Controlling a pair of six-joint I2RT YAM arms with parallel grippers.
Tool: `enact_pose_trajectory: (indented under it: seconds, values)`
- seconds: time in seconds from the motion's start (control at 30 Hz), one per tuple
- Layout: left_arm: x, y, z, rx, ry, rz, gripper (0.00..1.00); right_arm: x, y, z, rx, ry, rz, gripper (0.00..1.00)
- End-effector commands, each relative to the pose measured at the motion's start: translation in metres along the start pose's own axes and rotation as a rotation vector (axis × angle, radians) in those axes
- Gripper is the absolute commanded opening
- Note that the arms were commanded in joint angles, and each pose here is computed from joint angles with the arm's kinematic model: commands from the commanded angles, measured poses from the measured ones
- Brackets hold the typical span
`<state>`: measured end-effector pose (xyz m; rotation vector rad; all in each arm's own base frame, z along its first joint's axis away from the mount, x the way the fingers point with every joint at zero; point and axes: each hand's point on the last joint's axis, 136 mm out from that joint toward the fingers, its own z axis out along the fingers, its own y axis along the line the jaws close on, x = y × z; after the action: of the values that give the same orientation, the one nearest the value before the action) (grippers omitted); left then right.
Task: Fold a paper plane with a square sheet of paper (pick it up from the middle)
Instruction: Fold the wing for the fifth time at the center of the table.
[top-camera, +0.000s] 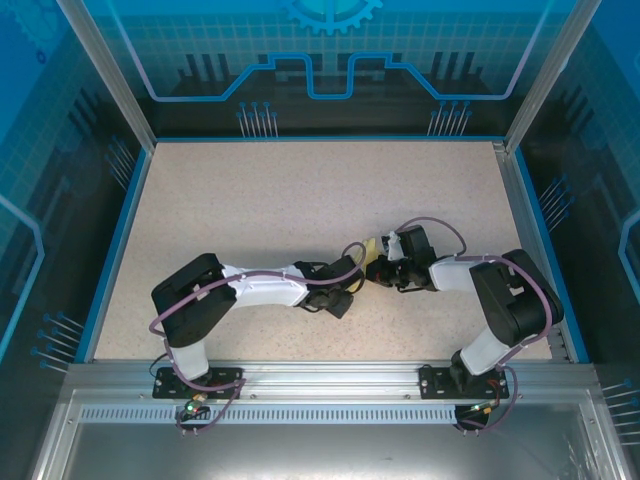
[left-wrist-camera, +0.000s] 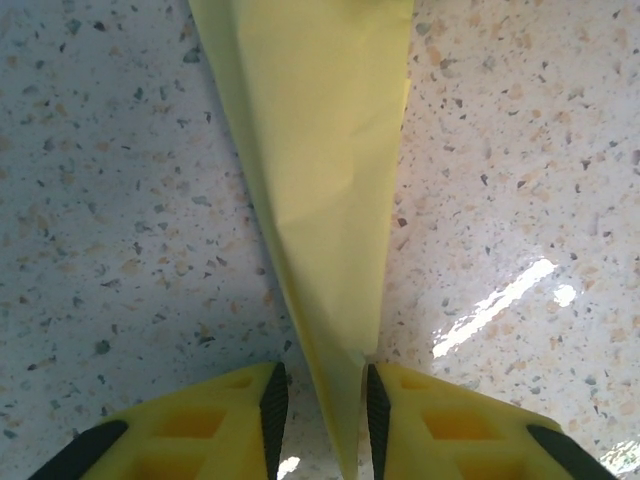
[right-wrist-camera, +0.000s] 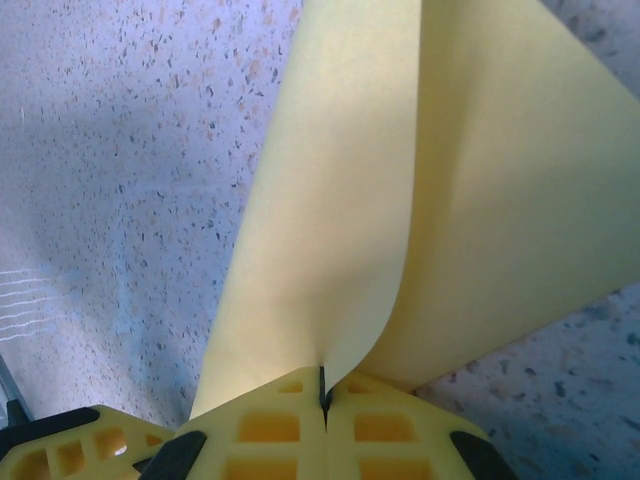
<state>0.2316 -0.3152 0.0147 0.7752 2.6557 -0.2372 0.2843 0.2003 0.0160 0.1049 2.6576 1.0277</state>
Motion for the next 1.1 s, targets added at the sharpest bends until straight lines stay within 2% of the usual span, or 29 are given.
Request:
enact_pose_trajectory:
  seconds: [0.0, 0.2, 0.4, 0.57, 0.73, 0.9, 1.07]
  values:
    - [0.014, 0.003, 0.004, -0.017, 0.073, 0.027, 0.32, -0.008, -0.004, -0.002, 0.015, -0.011, 0.000, 0.00]
    - [0.005, -0.003, -0.010, 0.028, 0.034, -0.003, 0.33, -0.006, -0.006, -0.001, 0.023, -0.005, 0.002, 0.00]
    - [-0.012, -0.014, -0.039, 0.134, -0.031, -0.073, 0.39, -0.006, -0.007, 0.000, 0.025, 0.002, 0.002, 0.00]
    - [-0.023, -0.001, -0.047, 0.161, -0.054, -0.168, 0.38, -0.004, -0.008, 0.001, 0.031, 0.009, 0.000, 0.00]
    - [-0.037, 0.001, -0.046, 0.209, -0.086, -0.220, 0.28, -0.004, -0.008, 0.001, 0.030, 0.009, -0.002, 0.00]
    - [-0.034, -0.008, -0.031, 0.241, -0.038, -0.210, 0.18, -0.004, -0.007, 0.001, 0.029, 0.009, -0.002, 0.00]
    - [-0.028, -0.003, -0.019, 0.210, -0.011, -0.203, 0.07, -0.006, -0.006, 0.000, 0.028, 0.006, -0.005, 0.00]
